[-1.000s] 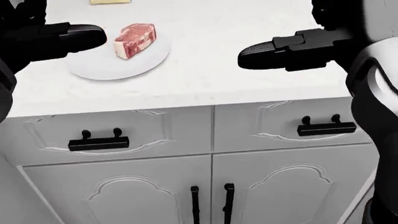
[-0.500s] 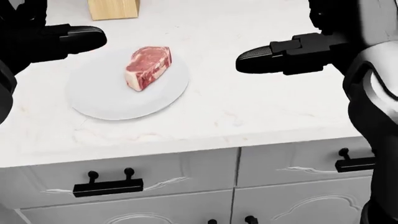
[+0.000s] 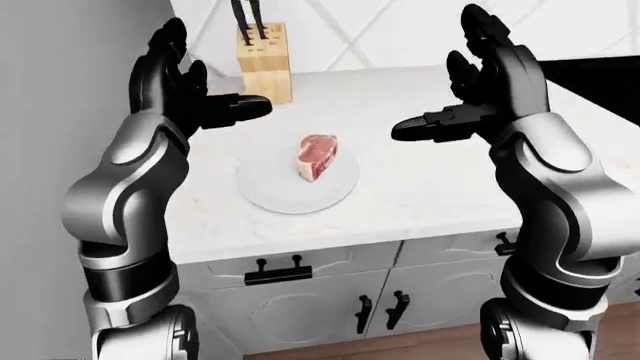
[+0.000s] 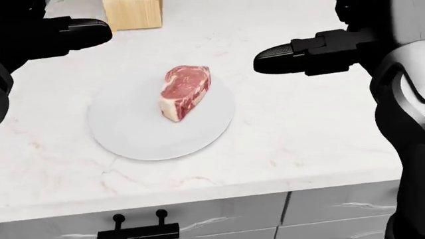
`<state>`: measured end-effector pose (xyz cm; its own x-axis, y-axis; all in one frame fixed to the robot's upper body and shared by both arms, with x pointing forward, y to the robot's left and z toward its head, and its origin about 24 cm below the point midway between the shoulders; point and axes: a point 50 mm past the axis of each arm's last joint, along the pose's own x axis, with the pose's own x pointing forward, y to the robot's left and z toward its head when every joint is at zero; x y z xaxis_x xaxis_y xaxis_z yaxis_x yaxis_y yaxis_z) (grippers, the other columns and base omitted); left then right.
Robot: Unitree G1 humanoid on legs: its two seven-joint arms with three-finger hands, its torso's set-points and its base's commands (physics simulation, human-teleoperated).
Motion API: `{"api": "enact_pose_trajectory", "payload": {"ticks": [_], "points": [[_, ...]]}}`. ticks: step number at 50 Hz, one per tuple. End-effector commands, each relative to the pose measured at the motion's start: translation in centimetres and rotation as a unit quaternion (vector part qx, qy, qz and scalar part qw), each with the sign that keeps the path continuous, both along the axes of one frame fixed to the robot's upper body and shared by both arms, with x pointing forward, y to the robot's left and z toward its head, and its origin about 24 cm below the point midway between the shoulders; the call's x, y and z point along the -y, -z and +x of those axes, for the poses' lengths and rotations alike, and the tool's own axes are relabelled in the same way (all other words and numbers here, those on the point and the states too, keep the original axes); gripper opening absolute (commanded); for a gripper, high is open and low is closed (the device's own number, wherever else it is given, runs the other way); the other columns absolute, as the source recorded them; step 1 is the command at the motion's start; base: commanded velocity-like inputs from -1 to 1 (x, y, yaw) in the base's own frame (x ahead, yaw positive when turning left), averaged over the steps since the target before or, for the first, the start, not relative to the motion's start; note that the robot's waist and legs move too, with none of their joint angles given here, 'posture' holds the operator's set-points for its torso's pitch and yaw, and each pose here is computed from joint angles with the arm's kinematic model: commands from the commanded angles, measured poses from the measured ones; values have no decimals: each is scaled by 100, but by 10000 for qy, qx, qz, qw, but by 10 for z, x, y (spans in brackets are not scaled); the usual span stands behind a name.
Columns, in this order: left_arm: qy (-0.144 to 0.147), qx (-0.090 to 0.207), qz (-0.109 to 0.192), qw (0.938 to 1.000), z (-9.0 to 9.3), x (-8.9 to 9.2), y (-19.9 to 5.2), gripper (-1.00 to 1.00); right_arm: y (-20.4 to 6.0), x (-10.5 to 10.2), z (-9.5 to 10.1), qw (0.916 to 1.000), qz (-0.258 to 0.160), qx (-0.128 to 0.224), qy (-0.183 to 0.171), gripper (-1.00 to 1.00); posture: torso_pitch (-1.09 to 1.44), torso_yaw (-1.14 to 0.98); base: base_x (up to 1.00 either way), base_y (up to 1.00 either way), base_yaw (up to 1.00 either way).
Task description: Place the steak on the top rack of the oven.
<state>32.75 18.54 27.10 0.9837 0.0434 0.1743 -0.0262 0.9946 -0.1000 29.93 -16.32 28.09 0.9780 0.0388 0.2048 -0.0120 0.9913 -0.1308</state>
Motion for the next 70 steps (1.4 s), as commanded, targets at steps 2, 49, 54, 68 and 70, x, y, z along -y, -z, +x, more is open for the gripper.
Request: {"api": "enact_pose_trajectory", "payload": {"ticks": [2, 49, 54, 68, 70], "points": [[96, 344, 36, 9994, -4, 5, -15, 100, -15, 5, -3, 9991, 8, 393, 136, 100, 0, 0, 0, 0, 0], [95, 293, 50, 9995, 0, 3, -10, 100, -12, -3, 1, 9992, -198, 310, 165, 100, 0, 0, -6, 0, 21], [98, 305, 41, 9995, -2, 3, -12, 100, -12, -4, 0, 9991, -258, 290, 168, 100, 0, 0, 0, 0, 0], [109, 305, 38, 9995, 0, 2, -10, 100, -7, -10, 5, 9991, -290, 241, 182, 100, 0, 0, 0, 0, 0], [110, 307, 35, 9995, 0, 3, -10, 100, -7, -12, 7, 9991, -325, 235, 168, 100, 0, 0, 0, 0, 0]]}}
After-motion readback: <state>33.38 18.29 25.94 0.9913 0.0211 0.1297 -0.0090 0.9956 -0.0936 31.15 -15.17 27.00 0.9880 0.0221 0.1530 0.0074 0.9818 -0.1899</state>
